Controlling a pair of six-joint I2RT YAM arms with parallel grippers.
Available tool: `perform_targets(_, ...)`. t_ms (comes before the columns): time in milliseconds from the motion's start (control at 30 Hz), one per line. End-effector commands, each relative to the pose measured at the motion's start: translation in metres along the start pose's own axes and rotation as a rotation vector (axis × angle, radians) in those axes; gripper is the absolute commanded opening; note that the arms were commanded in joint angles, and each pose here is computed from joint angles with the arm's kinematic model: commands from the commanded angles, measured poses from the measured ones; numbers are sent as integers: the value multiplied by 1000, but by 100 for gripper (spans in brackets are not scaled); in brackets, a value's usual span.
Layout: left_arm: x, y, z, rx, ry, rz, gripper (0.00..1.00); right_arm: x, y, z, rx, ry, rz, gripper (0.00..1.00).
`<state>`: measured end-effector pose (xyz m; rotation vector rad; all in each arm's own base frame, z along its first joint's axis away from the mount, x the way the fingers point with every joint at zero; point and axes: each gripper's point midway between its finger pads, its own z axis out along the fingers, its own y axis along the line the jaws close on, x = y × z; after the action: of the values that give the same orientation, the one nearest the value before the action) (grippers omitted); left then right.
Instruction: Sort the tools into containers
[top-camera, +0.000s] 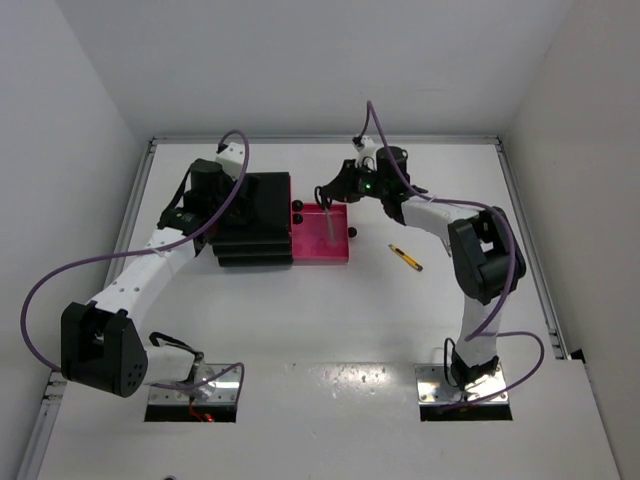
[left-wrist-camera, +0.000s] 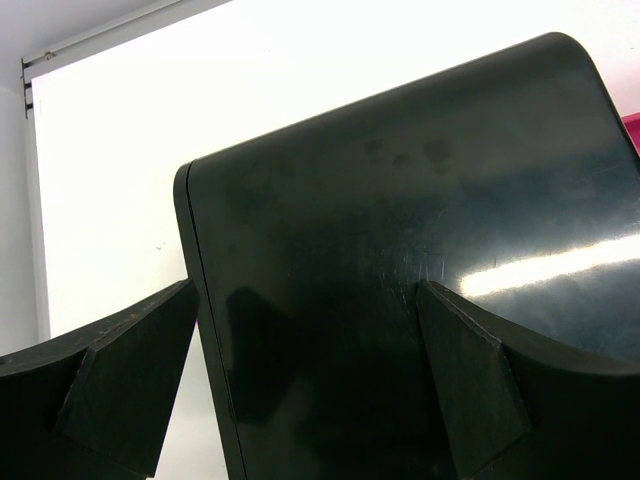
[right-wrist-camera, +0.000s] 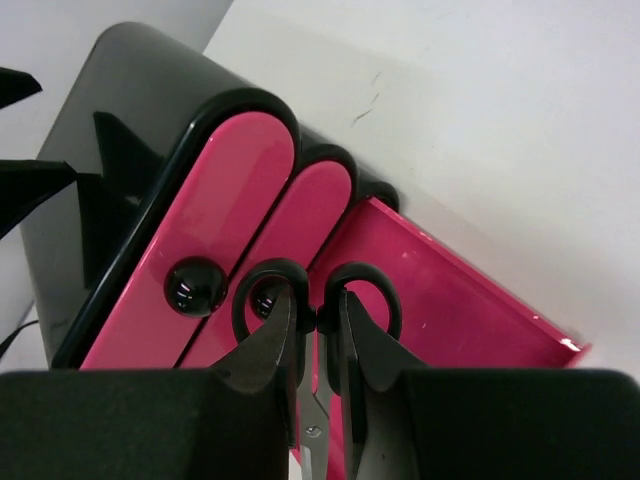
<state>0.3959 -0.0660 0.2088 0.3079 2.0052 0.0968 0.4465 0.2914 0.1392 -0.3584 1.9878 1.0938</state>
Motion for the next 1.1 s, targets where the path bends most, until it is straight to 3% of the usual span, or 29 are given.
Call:
perform_targets(0, 25, -5, 1, 9, 91, 29, 97, -11, 11, 12, -41, -58, -68, 0)
perform_targets(600, 25, -3, 2, 10, 91, 24, 97, 38, 0, 32, -58, 56, -294, 0)
perform_targets(1067, 29, 0, 4, 3, 102, 21, 97, 66, -10, 43, -30, 150, -325, 4)
